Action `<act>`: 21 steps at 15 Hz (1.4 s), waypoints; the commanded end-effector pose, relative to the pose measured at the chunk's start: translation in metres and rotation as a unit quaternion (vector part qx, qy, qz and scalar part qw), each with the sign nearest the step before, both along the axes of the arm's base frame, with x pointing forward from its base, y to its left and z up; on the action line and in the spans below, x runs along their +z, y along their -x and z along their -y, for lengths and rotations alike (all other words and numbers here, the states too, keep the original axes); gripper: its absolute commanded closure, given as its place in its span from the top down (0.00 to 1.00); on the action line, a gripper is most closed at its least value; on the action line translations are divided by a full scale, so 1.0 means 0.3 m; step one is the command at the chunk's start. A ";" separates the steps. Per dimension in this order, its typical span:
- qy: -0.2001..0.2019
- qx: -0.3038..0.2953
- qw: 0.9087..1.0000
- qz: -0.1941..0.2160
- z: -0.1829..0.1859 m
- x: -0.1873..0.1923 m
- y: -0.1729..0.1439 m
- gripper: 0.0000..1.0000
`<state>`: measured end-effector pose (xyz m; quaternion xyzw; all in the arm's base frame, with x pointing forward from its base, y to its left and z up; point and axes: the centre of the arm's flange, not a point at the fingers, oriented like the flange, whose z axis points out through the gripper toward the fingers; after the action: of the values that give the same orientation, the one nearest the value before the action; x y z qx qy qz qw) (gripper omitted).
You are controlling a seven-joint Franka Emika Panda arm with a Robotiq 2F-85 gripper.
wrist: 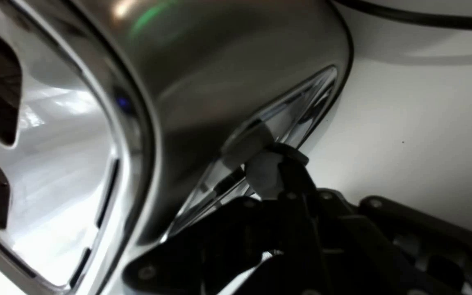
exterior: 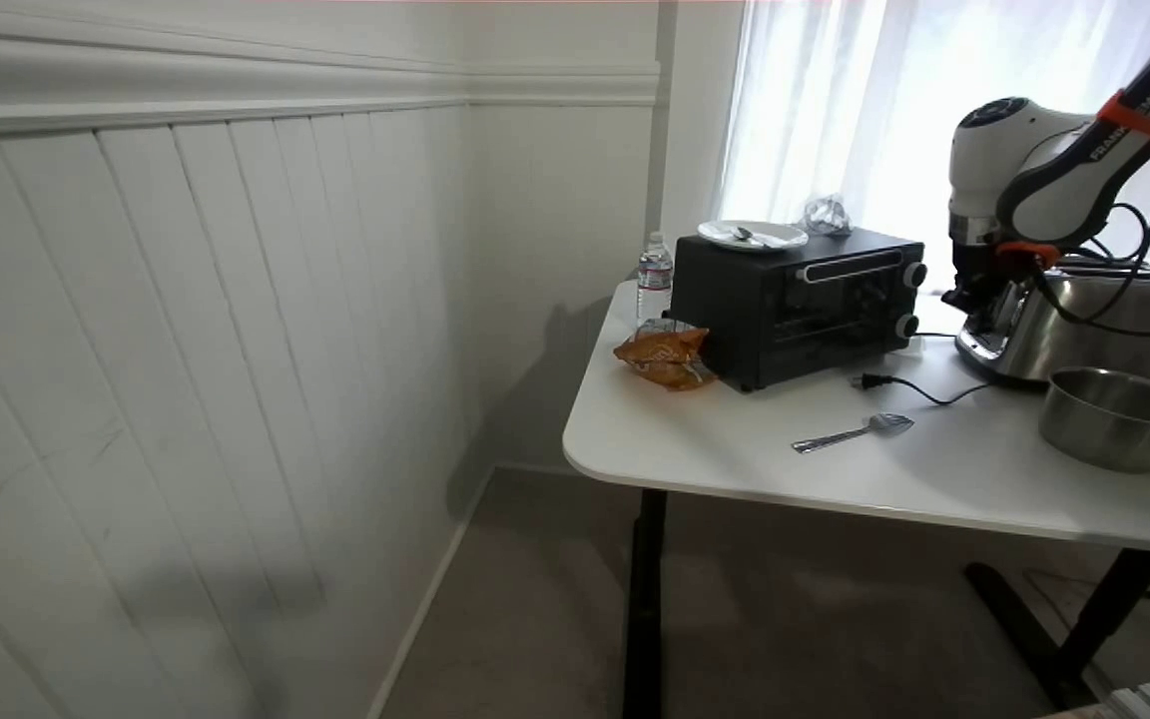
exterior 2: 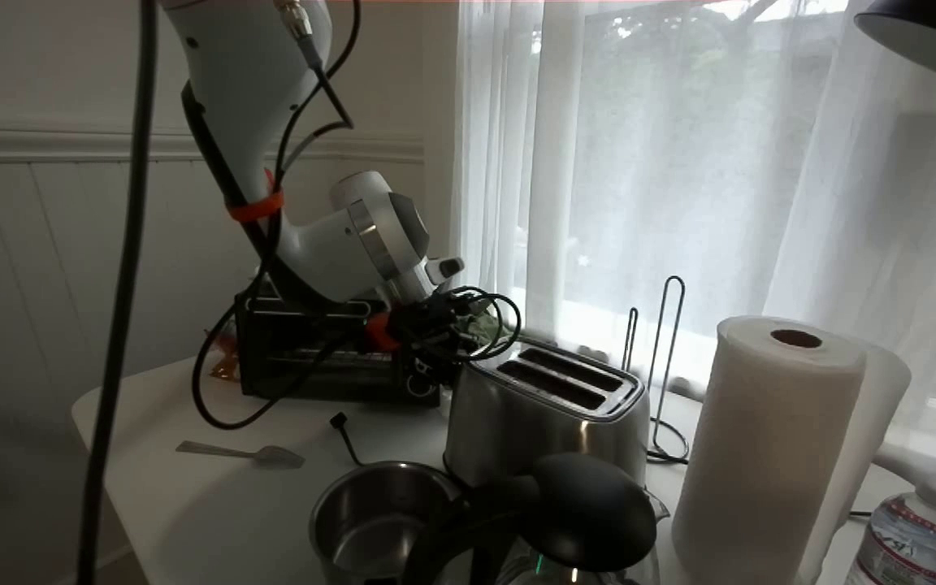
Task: Push the toaster lever down
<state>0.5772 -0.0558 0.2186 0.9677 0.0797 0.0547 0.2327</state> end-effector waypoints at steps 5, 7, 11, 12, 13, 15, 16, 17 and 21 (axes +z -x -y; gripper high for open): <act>-0.016 -0.025 1.000 0.006 0.026 -0.045 0.032 0.00; -0.002 -0.030 0.999 0.015 0.021 0.006 0.012 0.00; 0.007 -0.073 0.997 0.014 0.001 0.104 -0.006 0.00; 0.007 -0.083 0.996 0.012 -0.004 0.126 -0.007 0.00; 0.006 -0.092 0.996 0.011 -0.011 0.155 -0.009 0.00; 0.007 -0.108 0.994 0.011 -0.015 0.209 -0.014 0.00; 0.006 -0.116 0.993 0.014 -0.013 0.235 -0.018 0.00; 0.003 -0.128 0.992 0.016 -0.012 0.271 -0.021 0.00; -0.033 -0.197 0.980 -0.013 -0.022 0.425 -0.010 0.00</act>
<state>0.5843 -0.0570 0.3071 0.9697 -0.0688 0.0273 0.2330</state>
